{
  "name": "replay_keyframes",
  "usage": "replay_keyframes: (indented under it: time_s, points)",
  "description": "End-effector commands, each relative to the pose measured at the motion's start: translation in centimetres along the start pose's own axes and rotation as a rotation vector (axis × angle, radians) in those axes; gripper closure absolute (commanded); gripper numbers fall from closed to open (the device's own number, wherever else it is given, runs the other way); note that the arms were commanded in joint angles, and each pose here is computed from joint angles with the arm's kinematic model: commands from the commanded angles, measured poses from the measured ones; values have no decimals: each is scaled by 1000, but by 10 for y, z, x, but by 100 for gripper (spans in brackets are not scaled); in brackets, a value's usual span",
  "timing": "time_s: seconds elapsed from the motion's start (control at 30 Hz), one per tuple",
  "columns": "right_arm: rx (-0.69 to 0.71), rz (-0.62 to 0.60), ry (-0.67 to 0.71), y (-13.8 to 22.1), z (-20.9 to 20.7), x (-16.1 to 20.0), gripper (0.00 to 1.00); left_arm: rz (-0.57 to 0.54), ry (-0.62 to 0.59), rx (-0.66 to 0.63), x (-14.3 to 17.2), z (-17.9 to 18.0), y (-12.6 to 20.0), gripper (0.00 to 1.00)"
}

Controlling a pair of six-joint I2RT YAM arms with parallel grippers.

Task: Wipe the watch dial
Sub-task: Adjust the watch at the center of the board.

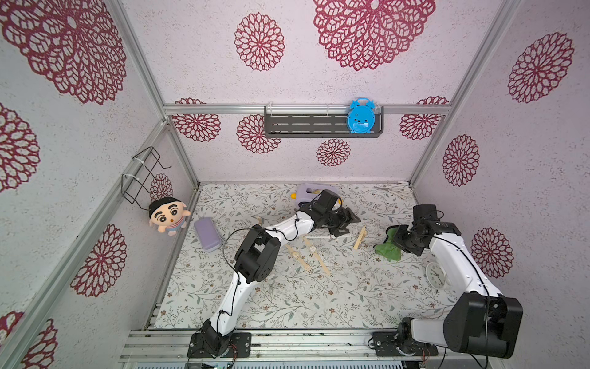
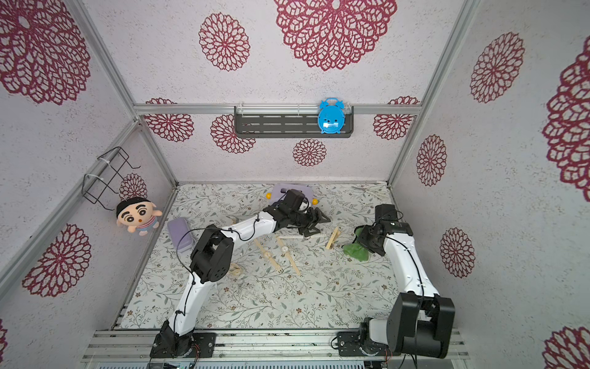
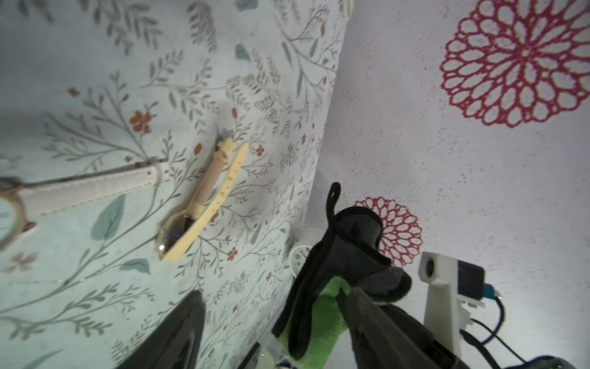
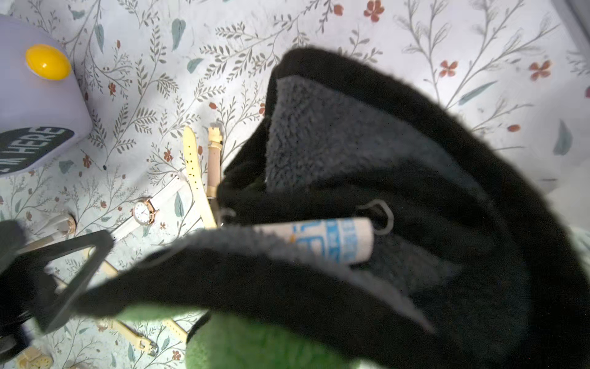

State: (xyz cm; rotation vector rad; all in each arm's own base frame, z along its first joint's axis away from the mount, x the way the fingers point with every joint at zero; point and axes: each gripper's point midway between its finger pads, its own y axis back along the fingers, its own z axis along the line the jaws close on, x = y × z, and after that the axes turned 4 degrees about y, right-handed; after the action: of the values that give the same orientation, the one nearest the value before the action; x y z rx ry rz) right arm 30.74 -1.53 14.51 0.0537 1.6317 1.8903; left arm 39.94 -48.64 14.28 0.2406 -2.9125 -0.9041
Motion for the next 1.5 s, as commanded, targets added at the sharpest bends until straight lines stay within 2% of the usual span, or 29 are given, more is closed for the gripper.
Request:
replay_keyframes:
  time_s: [0.0,0.1,0.2,0.33,0.5,0.6,0.83,1.13,1.47]
  points:
    - [41,-60,-29,18,-16,-10,100,104,-159,-413,34,72,22,12]
    - [53,-76,-60,23,-26,-12,100,101,-283,-519,37,78,16,0]
    - [59,-86,-96,26,-35,-10,100,64,-389,-603,41,81,7,3]
    - [36,-93,-155,25,-41,-5,100,-53,-513,-746,38,88,0,1]
    - [-7,-89,-210,19,-39,6,100,-179,-566,-831,28,90,-10,2]
    - [-4,-65,-212,14,-41,16,100,-238,-585,-823,25,82,-15,3]
    - [13,-45,-199,11,-45,24,100,-337,-615,-711,18,53,-35,5]
    - [4,-52,-199,13,-43,21,100,-319,-639,-606,22,45,-64,12]
    - [-14,-45,-220,6,-44,33,100,-272,-649,-611,26,69,-87,20]
